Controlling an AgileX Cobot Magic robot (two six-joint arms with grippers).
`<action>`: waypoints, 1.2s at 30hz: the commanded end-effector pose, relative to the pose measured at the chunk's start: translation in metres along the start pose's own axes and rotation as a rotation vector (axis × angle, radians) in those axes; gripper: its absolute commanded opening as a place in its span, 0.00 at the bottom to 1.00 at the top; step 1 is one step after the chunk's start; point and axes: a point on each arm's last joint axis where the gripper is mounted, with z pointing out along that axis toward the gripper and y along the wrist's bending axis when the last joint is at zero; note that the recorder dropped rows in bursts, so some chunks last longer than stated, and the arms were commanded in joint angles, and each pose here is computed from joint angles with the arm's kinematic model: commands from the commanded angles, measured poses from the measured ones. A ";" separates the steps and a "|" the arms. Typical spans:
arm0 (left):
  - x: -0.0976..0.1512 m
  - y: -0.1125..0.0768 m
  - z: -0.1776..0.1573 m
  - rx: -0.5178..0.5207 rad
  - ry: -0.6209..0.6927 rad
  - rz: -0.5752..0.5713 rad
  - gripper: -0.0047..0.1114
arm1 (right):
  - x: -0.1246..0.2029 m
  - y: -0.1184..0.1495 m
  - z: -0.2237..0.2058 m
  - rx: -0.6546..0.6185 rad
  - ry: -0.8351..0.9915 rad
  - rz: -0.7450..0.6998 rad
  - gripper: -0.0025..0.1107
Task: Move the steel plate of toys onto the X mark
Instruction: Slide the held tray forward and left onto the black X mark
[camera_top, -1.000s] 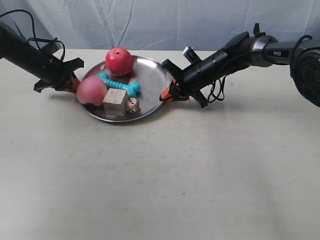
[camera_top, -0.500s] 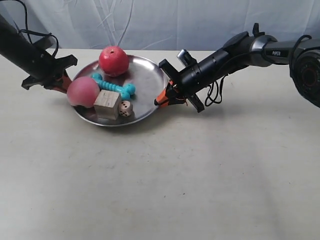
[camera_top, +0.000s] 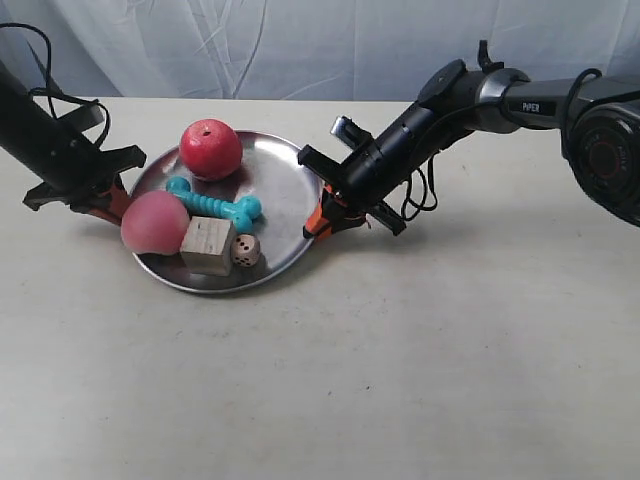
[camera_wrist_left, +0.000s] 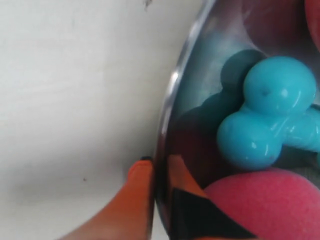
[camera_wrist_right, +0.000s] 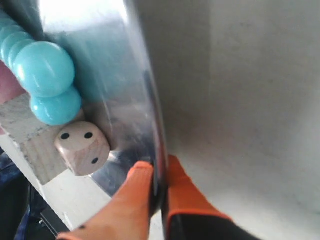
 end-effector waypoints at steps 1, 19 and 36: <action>0.015 -0.024 0.000 0.113 0.042 -0.006 0.04 | 0.009 0.033 -0.004 -0.063 -0.004 -0.059 0.01; 0.053 -0.019 0.009 0.104 0.142 -0.051 0.04 | 0.027 0.029 0.022 0.068 0.089 -0.075 0.01; 0.050 -0.012 0.010 0.050 0.102 0.044 0.04 | 0.028 0.026 0.026 0.149 0.075 -0.088 0.11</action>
